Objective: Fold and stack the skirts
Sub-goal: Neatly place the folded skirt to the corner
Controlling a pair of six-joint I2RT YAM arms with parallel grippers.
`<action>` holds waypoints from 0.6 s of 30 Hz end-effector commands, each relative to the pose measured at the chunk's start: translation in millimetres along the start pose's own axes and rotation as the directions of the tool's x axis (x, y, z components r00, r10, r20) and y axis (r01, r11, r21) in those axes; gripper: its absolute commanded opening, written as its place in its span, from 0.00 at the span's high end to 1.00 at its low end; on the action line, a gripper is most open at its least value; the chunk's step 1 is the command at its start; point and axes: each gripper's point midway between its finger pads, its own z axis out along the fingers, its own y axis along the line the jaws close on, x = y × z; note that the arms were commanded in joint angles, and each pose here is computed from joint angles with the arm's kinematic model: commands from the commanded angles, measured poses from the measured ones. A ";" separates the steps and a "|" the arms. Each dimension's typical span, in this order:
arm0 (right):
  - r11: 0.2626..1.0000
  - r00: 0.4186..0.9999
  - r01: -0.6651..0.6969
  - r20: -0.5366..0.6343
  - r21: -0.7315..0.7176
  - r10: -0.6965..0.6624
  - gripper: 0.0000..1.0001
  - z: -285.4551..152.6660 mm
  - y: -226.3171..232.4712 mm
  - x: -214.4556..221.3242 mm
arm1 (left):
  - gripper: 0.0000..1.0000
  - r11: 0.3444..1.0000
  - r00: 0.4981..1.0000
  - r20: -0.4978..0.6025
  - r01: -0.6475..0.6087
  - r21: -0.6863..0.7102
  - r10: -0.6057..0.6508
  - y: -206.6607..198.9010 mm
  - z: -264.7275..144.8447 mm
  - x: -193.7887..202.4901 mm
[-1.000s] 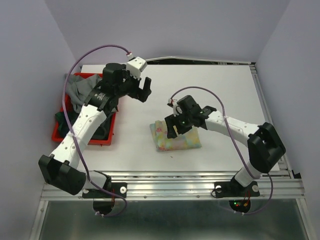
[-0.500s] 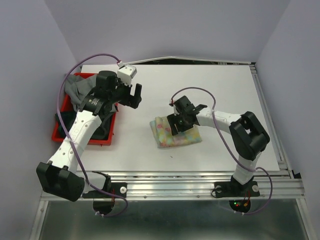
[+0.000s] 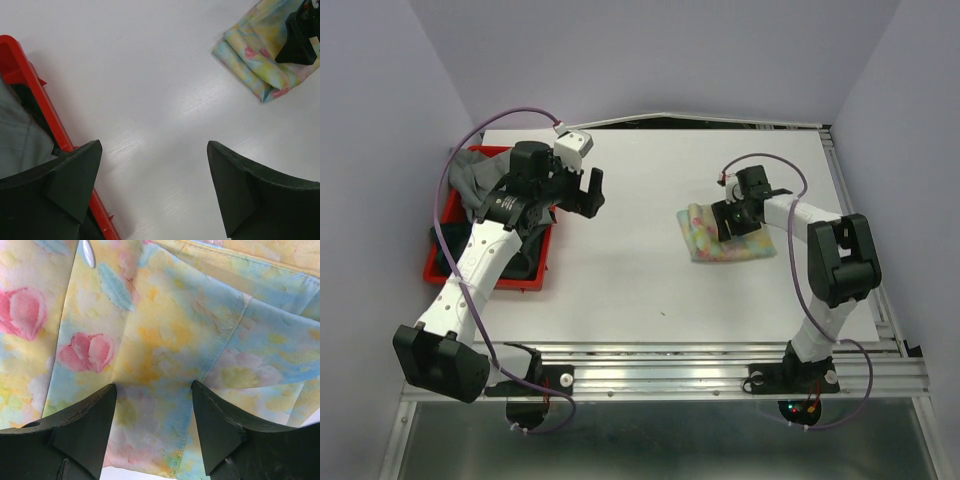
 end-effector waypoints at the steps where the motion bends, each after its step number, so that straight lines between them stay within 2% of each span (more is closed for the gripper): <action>1: 0.996 0.984 0.083 -0.160 -0.011 -0.084 0.32 21.5 -37.8 45.9 | 0.01 0.999 1.000 0.014 -0.008 0.031 0.007 -4.7 -0.3 -0.9; 8: 0.995 0.991 0.046 -0.126 0.084 -0.035 0.32 29.9 -99.1 17.4 | 0.01 0.999 1.000 0.013 -0.021 0.027 0.021 -2.9 -0.8 -7.5; 11: 0.994 0.994 0.014 -0.111 0.110 -0.001 0.32 30.9 -111.2 6.6 | 0.01 0.999 1.000 0.013 -0.022 0.025 0.022 -2.7 -1.0 -7.2; 14: 0.993 0.999 -0.005 -0.044 0.119 0.011 0.29 14.7 -118.0 -19.9 | 0.01 0.999 1.000 0.020 -0.023 0.026 0.023 -3.5 -3.4 -8.9; 15: 0.992 1.000 -0.016 0.020 0.125 0.014 0.28 -2.6 -118.1 -41.4 | 0.01 0.999 0.999 0.032 -0.027 0.024 0.026 -4.0 -6.4 -11.9; 18: 0.993 0.994 -0.042 0.101 0.108 0.031 0.25 -35.6 -112.6 -71.9 | 0.01 0.999 0.998 0.053 -0.031 0.028 0.030 -5.9 -10.8 -16.5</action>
